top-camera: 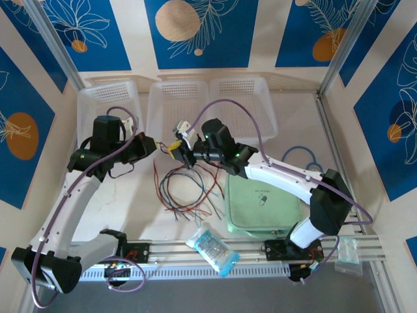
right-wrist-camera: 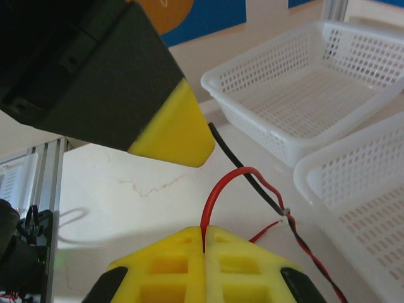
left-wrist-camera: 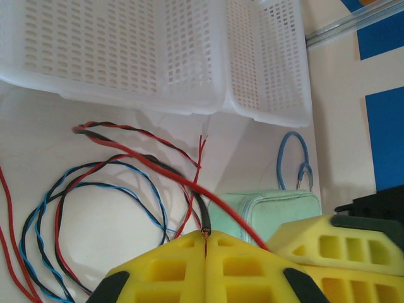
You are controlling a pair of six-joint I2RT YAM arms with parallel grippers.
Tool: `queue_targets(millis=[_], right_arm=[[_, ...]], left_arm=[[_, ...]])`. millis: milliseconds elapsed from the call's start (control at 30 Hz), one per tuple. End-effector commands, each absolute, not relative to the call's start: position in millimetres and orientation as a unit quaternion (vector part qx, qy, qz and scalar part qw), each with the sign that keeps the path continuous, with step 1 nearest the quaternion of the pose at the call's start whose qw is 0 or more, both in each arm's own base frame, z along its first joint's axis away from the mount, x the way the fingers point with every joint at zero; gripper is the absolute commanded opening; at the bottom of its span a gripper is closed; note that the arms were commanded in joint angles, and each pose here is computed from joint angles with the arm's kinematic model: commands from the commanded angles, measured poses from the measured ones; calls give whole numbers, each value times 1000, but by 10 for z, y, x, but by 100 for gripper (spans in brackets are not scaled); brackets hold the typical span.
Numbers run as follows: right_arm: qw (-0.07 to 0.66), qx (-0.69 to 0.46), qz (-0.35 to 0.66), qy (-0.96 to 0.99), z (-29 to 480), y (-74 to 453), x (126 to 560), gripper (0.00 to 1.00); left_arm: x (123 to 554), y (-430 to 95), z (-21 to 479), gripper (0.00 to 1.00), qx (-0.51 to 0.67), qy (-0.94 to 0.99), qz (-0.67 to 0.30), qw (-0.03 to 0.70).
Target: Untangle the cables
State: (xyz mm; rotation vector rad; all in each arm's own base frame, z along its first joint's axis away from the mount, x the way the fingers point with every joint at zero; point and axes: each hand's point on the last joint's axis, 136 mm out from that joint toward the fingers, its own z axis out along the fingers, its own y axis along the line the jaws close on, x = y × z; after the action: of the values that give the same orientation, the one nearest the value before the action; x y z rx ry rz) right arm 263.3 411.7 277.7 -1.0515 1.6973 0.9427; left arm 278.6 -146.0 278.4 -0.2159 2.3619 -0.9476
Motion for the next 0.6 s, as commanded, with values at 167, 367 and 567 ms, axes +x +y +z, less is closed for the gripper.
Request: queue_targets(millis=[167,367,567], right_arm=[[529,-395,357,661,3336,3802,2726,0],[584,-368,330,644,3769,3505,2852,0],[633,-294,302,650,4162,3101,3111,0]], left_arm=[[2854,-1481,3544,0,-43,855,-367,363],[2953,-1516,4039,0,-27,828,-385,408],[3098,-1594,4565,0,-15,788,-418,451]])
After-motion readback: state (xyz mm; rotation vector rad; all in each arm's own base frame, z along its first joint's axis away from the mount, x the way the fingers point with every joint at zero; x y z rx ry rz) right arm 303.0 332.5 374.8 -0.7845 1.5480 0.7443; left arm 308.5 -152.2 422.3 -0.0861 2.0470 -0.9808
